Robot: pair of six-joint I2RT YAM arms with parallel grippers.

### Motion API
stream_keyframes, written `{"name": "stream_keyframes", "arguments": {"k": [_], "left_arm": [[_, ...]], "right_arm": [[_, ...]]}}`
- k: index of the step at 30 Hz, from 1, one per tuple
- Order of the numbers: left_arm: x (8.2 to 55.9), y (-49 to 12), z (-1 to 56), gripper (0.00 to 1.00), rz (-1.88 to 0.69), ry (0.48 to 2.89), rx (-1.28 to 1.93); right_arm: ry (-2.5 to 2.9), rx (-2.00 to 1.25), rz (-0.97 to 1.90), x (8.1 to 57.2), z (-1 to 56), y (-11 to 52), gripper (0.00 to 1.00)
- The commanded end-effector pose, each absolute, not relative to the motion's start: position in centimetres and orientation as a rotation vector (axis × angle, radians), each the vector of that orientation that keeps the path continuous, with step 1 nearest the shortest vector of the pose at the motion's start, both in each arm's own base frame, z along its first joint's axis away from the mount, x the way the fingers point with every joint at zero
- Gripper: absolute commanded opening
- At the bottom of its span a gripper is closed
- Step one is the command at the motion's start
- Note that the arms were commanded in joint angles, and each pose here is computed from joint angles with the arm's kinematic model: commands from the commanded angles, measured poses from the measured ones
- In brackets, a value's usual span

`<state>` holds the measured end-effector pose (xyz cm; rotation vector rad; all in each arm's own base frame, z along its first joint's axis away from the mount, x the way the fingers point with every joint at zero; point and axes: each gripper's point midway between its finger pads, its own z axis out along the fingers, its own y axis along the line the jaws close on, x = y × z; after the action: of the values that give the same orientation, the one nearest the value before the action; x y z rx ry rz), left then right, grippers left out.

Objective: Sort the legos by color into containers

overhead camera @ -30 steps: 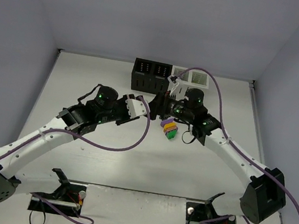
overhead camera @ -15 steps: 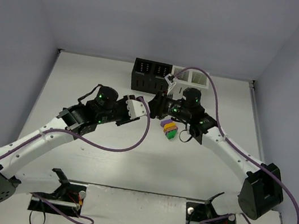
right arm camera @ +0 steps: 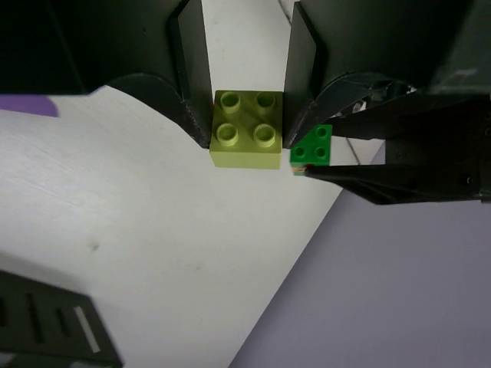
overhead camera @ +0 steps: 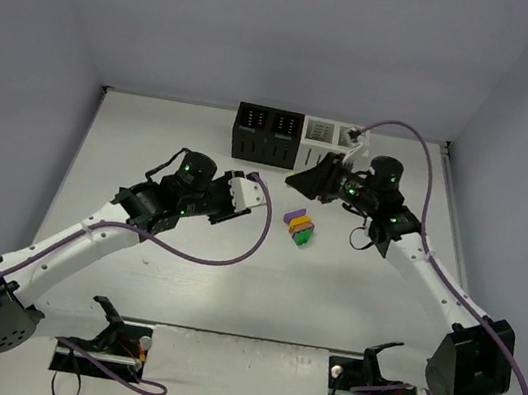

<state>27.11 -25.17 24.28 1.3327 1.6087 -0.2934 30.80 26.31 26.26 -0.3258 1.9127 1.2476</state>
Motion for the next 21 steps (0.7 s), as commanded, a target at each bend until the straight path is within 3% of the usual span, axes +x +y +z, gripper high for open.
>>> {"name": "stream_keyframes", "arguments": {"k": [1, 6, 12, 21], "left_arm": [[27.5, -25.6, 26.9, 0.11, -0.328, 1.549, 1.289], [27.8, -25.5, 27.0, 0.11, -0.333, 1.557, 1.271], [28.0, -25.1, 27.6, 0.11, -0.318, 1.553, 1.234], [28.4, -25.2, 27.0, 0.11, -0.318, 1.572, 1.225]], "right_arm": [[1.787, -0.359, 1.171, 31.4, 29.2, 23.8, 0.0], [1.799, -0.29, 1.018, 34.1, 28.8, 20.2, 0.0], [1.809, -0.077, 0.523, 43.3, 28.0, 12.0, 0.02], [1.859, -0.049, 0.345, 54.0, 22.7, 10.6, 0.05]]}}
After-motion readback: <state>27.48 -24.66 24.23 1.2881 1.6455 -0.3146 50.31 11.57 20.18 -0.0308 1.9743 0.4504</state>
